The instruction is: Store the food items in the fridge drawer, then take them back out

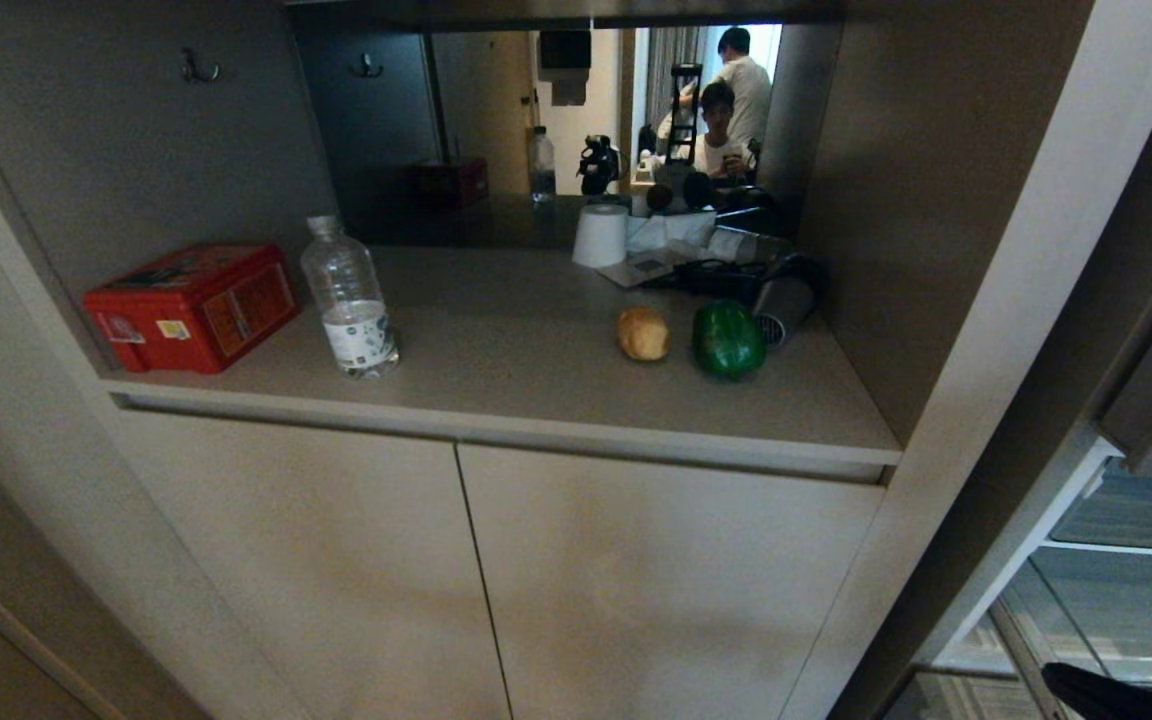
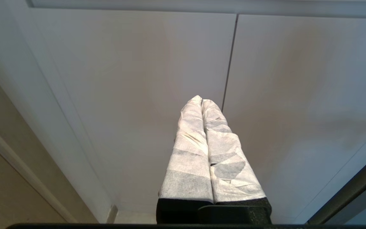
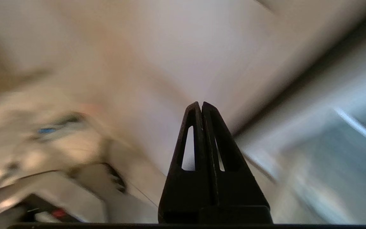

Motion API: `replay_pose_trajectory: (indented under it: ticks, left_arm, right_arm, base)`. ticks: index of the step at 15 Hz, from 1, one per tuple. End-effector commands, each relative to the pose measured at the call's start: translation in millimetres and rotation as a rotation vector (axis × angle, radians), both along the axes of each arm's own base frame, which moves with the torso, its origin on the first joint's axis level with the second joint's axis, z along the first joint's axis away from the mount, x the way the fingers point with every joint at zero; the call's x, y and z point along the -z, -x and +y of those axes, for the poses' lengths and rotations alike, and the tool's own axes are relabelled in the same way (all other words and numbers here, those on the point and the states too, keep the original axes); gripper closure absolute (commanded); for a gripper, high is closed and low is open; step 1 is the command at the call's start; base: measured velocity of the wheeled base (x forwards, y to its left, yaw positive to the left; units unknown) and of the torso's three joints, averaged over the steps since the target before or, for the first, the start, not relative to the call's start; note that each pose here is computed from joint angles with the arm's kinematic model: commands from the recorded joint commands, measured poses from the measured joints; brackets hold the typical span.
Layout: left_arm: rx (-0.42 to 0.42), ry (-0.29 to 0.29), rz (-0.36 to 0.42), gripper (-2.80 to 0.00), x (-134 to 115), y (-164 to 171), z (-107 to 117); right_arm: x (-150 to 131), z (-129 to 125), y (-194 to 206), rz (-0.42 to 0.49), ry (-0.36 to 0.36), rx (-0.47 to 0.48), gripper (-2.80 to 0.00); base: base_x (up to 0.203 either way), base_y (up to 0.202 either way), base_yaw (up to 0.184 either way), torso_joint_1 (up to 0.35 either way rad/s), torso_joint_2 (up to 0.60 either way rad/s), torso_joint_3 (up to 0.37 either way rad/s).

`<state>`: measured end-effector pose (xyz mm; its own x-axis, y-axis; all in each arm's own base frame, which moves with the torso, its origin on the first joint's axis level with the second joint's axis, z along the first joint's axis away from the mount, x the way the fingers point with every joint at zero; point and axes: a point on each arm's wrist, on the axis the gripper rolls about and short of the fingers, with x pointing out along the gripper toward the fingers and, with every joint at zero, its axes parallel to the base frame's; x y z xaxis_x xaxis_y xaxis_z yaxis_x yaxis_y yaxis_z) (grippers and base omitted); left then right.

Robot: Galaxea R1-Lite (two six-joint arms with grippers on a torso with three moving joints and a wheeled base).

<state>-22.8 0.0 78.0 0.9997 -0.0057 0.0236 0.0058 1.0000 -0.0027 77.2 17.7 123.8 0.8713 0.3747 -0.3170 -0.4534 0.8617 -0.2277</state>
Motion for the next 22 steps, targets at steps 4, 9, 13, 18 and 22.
replay_pose_trajectory:
  ticks: [4, 9, 13, 18, 22]
  left_arm:
    - [-0.001, 0.0, 0.01, 0.0, 2.9, -0.8, 0.0]
    - [-0.001, 0.0, 0.01, 0.0, 2.9, -0.8, 0.0]
    - [0.0, 0.0, 0.01, 0.0, 2.9, -0.8, 0.0]
    - [-0.001, 0.0, 0.01, 0.0, 2.9, -0.8, 0.0]
    - [-0.001, 0.0, 0.011, 0.0, 2.9, -0.9, 0.0]
  right_arm:
    - [-20.7, 23.5, -18.4, 0.008, -0.05, -0.301, 0.0]
    - [-71.4, 64.0, -72.7, 0.04, -0.203, -0.399, 0.0]
    - [-85.3, 111.5, -116.2, 0.134, -0.286, -0.446, 0.0]
    - [-89.5, 150.4, -185.7, 0.05, -0.228, -0.121, -2.8]
    - [-96.9, 173.1, -219.6, -0.042, -0.198, 0.06, -2.8]
  base:
    - [0.0, 0.0, 0.0, 0.0, 0.0, 0.0]
    - [0.0, 0.0, 0.0, 0.0, 0.0, 0.0]
    - [0.0, 0.0, 0.0, 0.0, 0.0, 0.0]
    - [0.0, 0.0, 0.0, 0.0, 0.0, 0.0]
    - [0.0, 0.0, 0.0, 0.0, 0.0, 0.0]
